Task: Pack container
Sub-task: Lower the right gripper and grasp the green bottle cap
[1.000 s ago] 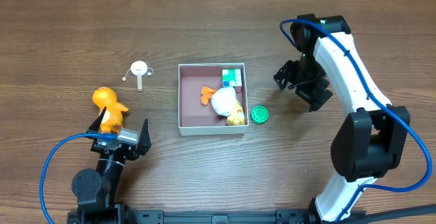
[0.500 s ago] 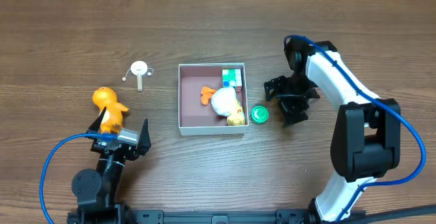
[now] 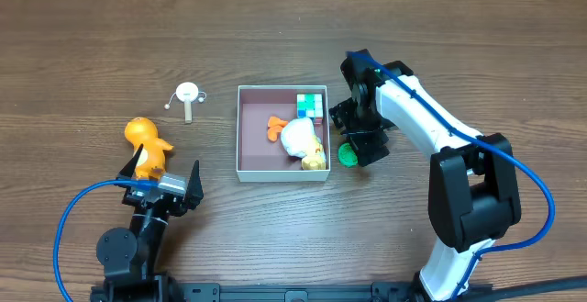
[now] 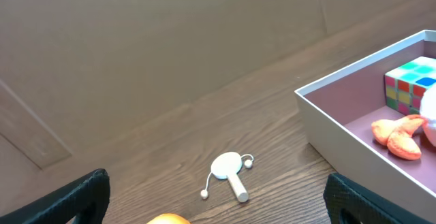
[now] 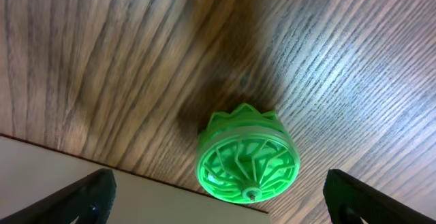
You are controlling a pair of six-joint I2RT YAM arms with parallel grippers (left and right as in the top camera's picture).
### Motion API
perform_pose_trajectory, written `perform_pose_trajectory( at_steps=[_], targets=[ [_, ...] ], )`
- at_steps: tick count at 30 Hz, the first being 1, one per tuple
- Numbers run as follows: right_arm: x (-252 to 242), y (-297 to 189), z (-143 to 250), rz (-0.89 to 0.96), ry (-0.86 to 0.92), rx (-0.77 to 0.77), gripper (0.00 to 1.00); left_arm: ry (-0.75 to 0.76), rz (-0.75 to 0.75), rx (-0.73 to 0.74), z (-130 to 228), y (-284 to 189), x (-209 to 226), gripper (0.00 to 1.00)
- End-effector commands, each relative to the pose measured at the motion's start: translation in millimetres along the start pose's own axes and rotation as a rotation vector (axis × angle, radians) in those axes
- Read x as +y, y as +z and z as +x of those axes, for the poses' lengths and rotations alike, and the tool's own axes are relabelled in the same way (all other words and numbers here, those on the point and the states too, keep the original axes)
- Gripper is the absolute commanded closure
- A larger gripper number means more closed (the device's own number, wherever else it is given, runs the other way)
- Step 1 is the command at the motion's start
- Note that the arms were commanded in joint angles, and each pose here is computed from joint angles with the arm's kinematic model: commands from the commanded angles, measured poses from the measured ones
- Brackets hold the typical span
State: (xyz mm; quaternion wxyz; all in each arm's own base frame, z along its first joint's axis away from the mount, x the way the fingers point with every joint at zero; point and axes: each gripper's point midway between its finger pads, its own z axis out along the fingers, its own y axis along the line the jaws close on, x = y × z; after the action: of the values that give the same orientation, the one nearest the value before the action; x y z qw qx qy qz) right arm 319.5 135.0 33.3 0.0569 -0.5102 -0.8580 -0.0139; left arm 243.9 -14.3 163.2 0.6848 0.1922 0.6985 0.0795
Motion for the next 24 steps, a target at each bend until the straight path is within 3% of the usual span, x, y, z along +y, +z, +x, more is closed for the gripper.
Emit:
perform_pose_trajectory(
  at_steps=[1,4,24],
  targets=[
    [0,-1,-3,-0.002,0.049,-0.016,0.0,0.004,-0.006,0.0,1,0,1,0.0],
    [-9,-1,-2,0.032,0.122,-0.014,0.0,0.004,-0.006,0.0,1,0,1,0.0],
    [-9,23,-2,0.001,0.111,-0.006,0.0,0.004,-0.006,0.0,1,0,1,0.0]
  ],
)
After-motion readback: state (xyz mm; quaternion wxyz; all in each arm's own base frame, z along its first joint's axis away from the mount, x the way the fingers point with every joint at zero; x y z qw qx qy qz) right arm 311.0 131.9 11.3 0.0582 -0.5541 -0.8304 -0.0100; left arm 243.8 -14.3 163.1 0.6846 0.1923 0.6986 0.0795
